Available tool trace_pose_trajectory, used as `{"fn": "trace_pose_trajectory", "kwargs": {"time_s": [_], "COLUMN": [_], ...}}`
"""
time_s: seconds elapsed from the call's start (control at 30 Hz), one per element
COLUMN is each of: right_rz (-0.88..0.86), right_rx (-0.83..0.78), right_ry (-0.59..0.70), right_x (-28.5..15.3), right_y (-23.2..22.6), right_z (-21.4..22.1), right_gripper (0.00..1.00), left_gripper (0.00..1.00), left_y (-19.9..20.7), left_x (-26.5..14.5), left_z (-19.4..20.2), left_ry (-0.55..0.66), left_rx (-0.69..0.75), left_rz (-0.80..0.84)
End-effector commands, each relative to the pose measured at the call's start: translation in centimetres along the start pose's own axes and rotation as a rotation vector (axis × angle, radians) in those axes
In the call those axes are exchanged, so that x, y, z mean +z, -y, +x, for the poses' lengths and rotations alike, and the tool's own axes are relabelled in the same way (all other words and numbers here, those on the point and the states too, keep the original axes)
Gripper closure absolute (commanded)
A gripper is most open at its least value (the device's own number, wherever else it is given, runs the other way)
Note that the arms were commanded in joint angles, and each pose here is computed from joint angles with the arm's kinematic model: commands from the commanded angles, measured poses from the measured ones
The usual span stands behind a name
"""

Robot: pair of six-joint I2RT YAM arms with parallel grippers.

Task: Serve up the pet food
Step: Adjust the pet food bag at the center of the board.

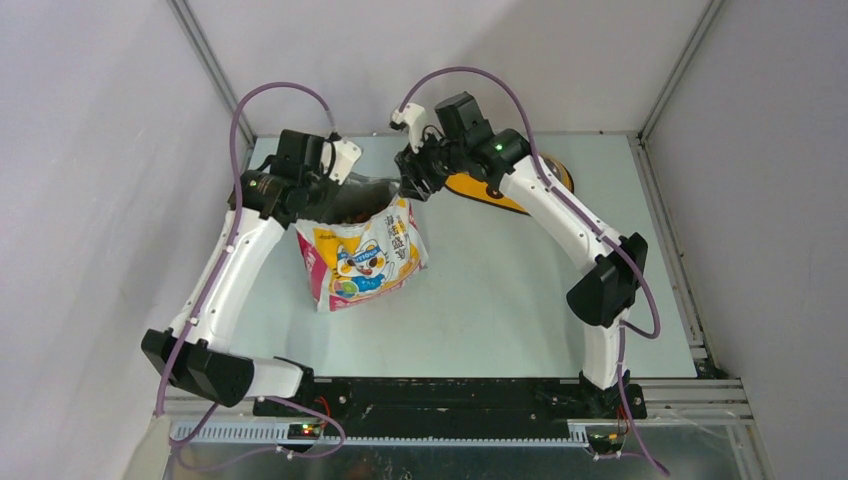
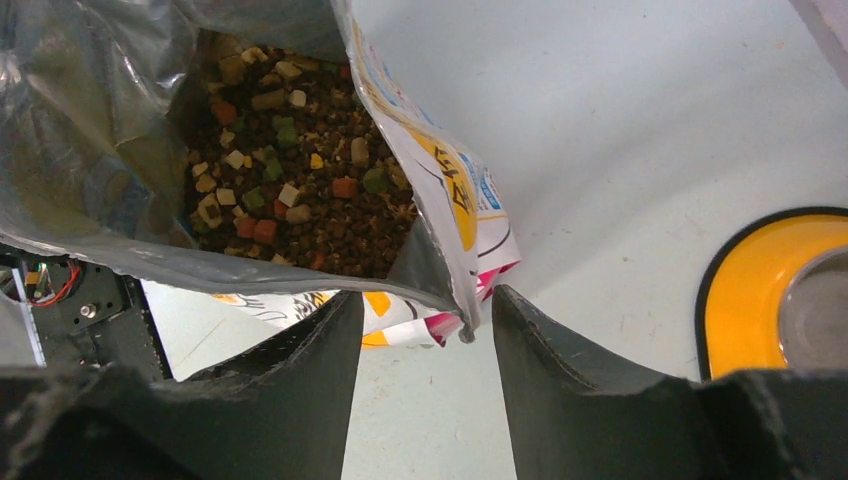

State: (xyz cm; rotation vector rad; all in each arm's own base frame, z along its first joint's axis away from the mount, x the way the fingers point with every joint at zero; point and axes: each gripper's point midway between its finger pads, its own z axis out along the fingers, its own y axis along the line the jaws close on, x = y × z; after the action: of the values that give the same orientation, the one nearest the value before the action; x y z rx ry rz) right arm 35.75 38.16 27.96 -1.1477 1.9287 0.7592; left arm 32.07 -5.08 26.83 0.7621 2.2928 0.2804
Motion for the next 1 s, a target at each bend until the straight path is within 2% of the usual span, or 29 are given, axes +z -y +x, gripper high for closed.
{"fn": "trace_pose_trajectory", "kwargs": {"time_s": [0.0,0.07,0.2,0.33,0.43,0.47,0.7,0.97], "right_rz": [-0.053,-0.069,-0.086,-0.115,-0.137,-0.143,-0.116,-0.038], "right_rx": [-0.029,-0.044,-0.096,-0.144,-0.194,-0.206,-0.325,-0.335], "right_ry": [0.058,0.070,0.089,0.093,0.111,0.117,0.200,0.350], "right_x": [-0.4,-0.3,0.0,0.1,-0.3,-0.5,-2.2,-6.3], "right_y": [-0.6,-0.7,-0.6,-0.8,-0.8,-0.9,0.0,1.0], "right_z": [-1.1,-1.2,-1.7,-2.0,-2.6,-2.8,-5.8,-11.2], "right_gripper": [0.47,0.49,0.60,0.85,0.93,0.99,1.00,1.00], "left_gripper": [0.99,1.00,1.00,1.00,1.00,1.00,1.00,1.00], "left_y": [-1.2,-1.9,-3.5,-4.5,-5.1,-5.4,-7.4,-9.7], "left_x": [-1.0,-1.6,-3.5,-5.2,-5.8,-6.0,-6.9,-9.9], "left_z": [-1.1,-1.8,-3.7,-5.2,-5.8,-5.9,-7.0,-8.9], "left_ry": [0.045,0.068,0.134,0.197,0.218,0.221,0.240,0.318], "left_rx": [-0.021,-0.029,-0.054,-0.069,-0.067,-0.070,-0.089,-0.140], "left_rz": [-0.044,-0.068,-0.121,-0.146,-0.166,-0.177,-0.263,-0.341]}}
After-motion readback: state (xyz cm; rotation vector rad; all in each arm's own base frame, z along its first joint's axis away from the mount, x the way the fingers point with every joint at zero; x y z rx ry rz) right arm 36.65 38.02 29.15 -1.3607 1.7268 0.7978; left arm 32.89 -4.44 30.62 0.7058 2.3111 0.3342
